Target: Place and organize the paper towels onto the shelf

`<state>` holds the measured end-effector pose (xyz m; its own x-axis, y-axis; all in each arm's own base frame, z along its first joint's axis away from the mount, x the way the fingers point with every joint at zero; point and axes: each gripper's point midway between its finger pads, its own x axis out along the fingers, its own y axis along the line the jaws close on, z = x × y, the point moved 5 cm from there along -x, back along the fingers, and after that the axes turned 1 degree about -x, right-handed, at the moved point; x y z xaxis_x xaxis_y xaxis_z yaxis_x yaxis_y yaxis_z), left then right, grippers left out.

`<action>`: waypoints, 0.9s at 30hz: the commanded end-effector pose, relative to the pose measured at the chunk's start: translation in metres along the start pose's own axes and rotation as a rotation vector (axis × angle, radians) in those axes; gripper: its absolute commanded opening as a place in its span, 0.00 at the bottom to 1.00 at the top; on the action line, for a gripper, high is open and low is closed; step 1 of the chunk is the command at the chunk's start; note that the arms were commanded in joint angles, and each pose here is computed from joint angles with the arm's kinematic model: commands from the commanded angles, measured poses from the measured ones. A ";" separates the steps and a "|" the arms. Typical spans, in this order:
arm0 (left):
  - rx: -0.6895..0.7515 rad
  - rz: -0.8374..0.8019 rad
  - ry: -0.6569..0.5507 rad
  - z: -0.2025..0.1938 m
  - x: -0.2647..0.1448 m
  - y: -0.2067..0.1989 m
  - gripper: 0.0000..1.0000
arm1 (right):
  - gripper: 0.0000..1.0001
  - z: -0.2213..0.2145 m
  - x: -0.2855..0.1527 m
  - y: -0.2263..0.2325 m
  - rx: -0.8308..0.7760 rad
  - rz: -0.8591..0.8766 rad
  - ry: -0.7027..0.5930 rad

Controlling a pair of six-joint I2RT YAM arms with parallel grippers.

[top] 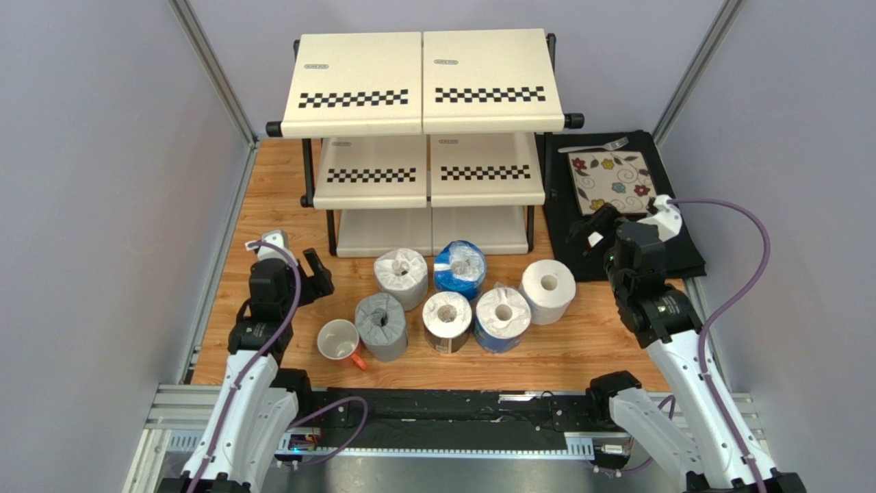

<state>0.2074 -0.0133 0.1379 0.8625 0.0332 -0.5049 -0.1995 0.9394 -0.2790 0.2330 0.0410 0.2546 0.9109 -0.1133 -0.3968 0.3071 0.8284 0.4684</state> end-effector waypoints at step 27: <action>0.081 0.000 0.068 -0.018 -0.005 0.007 0.89 | 0.89 -0.103 -0.020 0.117 -0.376 0.353 0.273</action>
<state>0.1935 -0.0108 0.1212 0.8269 0.0355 -0.5612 -0.1931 0.9553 -0.2240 0.2150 0.1766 0.2113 0.8112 0.2210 -0.5414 -0.0818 0.9596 0.2692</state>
